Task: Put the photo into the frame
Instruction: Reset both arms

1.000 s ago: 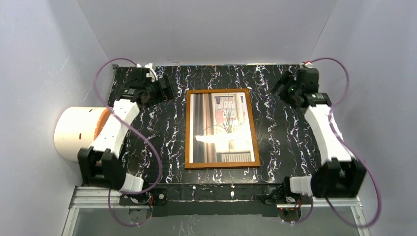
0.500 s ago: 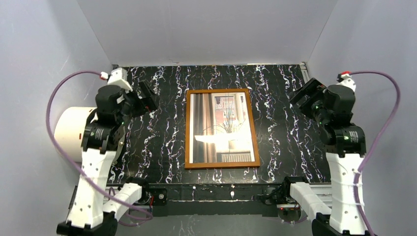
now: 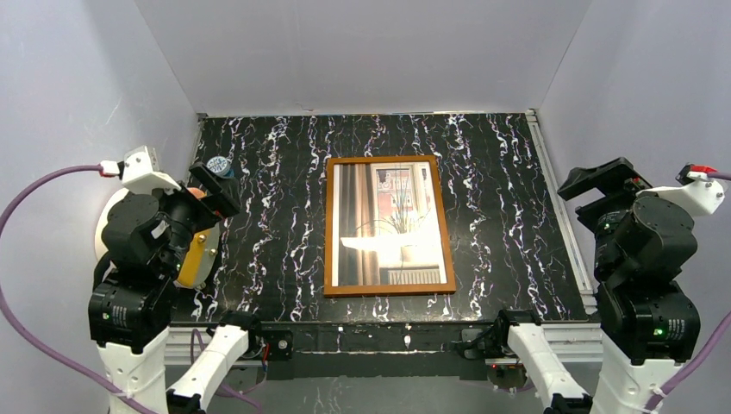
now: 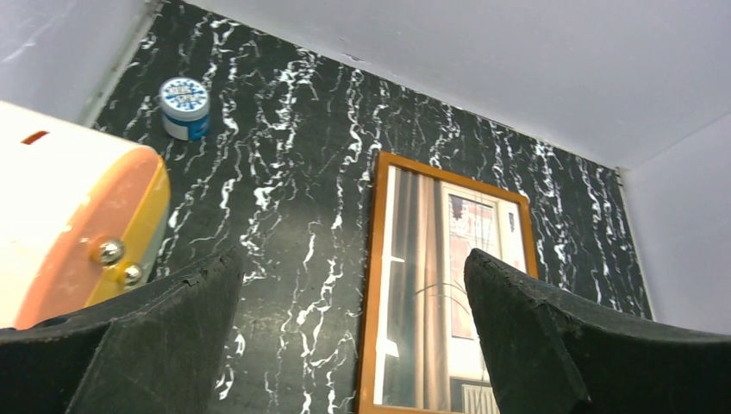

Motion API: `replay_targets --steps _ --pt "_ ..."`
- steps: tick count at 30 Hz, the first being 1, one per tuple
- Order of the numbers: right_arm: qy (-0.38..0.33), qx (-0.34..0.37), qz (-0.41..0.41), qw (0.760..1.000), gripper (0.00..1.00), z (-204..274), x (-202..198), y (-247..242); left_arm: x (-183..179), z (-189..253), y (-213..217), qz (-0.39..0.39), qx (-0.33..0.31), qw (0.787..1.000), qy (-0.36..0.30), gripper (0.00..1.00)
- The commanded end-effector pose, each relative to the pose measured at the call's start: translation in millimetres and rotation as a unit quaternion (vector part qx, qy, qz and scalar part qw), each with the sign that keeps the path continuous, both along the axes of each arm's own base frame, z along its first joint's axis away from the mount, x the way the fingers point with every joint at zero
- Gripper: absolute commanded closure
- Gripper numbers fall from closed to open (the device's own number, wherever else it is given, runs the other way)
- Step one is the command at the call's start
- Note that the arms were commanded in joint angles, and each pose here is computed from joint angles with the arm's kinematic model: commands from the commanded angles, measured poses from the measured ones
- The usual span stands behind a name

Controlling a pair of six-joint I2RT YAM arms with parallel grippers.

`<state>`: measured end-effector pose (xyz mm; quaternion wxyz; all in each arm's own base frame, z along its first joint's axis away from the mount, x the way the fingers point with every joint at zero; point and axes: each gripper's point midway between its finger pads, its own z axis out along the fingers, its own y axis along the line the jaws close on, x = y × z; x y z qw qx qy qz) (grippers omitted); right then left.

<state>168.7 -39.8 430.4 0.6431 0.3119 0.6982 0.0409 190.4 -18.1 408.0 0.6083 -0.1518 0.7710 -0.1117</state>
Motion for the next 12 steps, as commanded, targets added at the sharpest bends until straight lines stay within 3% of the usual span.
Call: replay_targets --steps 1,12 --pt "0.047 -0.033 -0.050 0.997 0.01 -11 2 -20 -14 -13 20 0.038 0.040 0.998 0.043 0.02" --pt "0.085 -0.018 -0.025 0.996 0.01 -38 17 -8 -25 1 30 0.053 0.058 0.996 0.042 0.02"
